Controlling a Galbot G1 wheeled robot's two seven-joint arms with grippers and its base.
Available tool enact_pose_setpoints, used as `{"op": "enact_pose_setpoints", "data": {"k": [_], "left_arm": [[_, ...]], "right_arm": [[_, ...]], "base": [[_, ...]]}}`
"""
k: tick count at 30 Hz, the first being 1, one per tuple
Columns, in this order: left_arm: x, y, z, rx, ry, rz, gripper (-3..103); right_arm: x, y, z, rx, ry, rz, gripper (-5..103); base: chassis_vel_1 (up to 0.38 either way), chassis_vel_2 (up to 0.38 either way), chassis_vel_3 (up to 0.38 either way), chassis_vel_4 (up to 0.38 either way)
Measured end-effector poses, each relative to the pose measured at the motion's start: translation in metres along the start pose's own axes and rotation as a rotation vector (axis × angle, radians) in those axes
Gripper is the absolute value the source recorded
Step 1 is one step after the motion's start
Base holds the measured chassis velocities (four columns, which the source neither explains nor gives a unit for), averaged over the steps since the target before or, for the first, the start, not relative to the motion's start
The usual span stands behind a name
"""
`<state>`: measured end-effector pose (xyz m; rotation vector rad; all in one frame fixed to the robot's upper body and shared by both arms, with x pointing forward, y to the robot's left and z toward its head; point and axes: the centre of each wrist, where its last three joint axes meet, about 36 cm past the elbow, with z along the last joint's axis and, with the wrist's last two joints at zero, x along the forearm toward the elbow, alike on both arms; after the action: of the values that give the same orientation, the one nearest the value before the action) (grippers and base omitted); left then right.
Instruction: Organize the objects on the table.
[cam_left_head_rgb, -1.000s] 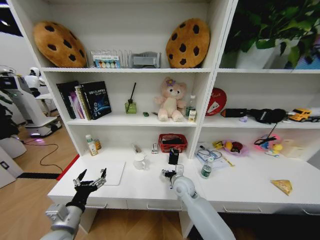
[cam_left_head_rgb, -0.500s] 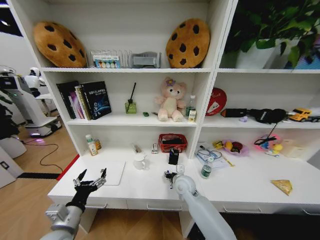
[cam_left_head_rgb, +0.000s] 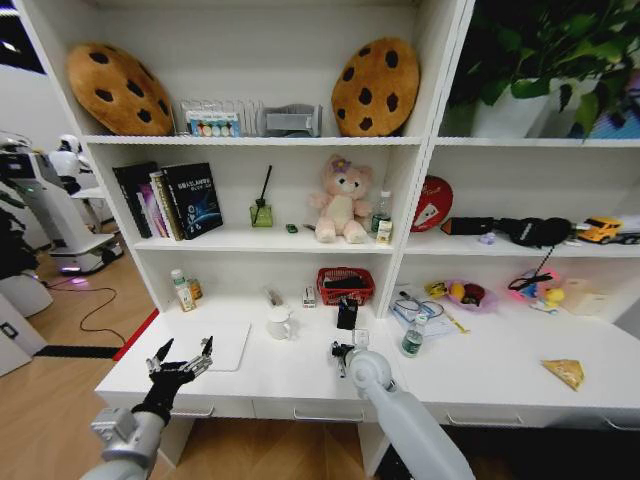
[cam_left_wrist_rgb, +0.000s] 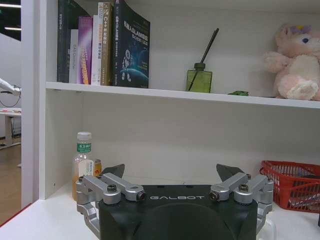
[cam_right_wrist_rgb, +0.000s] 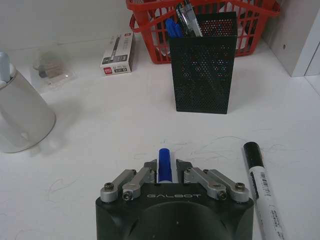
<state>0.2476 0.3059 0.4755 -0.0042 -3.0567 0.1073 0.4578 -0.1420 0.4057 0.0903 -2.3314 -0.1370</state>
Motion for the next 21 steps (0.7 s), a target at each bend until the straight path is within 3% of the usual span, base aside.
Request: {"op": "enact_pose_setpoints", "data": {"k": [2,4,7,8,11,12,14,15,21], "left_arm": [[0.0,0.0,0.0,0.0,0.0,0.0,100],[0.0,0.0,0.0,0.0,0.0,0.0,100],[0.0,0.0,0.0,0.0,0.0,0.0,100],[0.0,0.0,0.0,0.0,0.0,0.0,100],[0.0,0.0,0.0,0.0,0.0,0.0,100],[0.0,0.0,0.0,0.0,0.0,0.0,100],[0.0,0.0,0.0,0.0,0.0,0.0,100],[0.0,0.0,0.0,0.0,0.0,0.0,100],[0.0,0.0,0.0,0.0,0.0,0.0,100]], "right_arm": [[0.0,-0.001,0.0,0.003,-0.002,-0.005,14],[0.001,-0.001,-0.001,0.006,-0.016,-0.013,10],[0.016,-0.005,-0.013,0.035,-0.179,-0.043,7],[0.016,-0.005,-0.013,0.035,-0.179,-0.043,7],[0.037,-0.009,-0.039,0.079,-0.412,-0.08,7],[0.037,-0.009,-0.039,0.079,-0.412,-0.08,7],[0.038,-0.014,-0.053,0.116,-0.53,-0.083,7],[0.026,-0.022,-0.067,0.154,-0.629,-0.071,7],[-0.029,-0.053,-0.092,0.243,-0.744,-0.028,7]], "base": [[0.0,0.0,0.0,0.0],[0.0,0.0,0.0,0.0],[0.0,0.0,0.0,0.0],[0.0,0.0,0.0,0.0],[0.0,0.0,0.0,0.0],[0.0,0.0,0.0,0.0],[0.0,0.0,0.0,0.0],[0.0,0.0,0.0,0.0],[0.0,0.0,0.0,0.0]]}}
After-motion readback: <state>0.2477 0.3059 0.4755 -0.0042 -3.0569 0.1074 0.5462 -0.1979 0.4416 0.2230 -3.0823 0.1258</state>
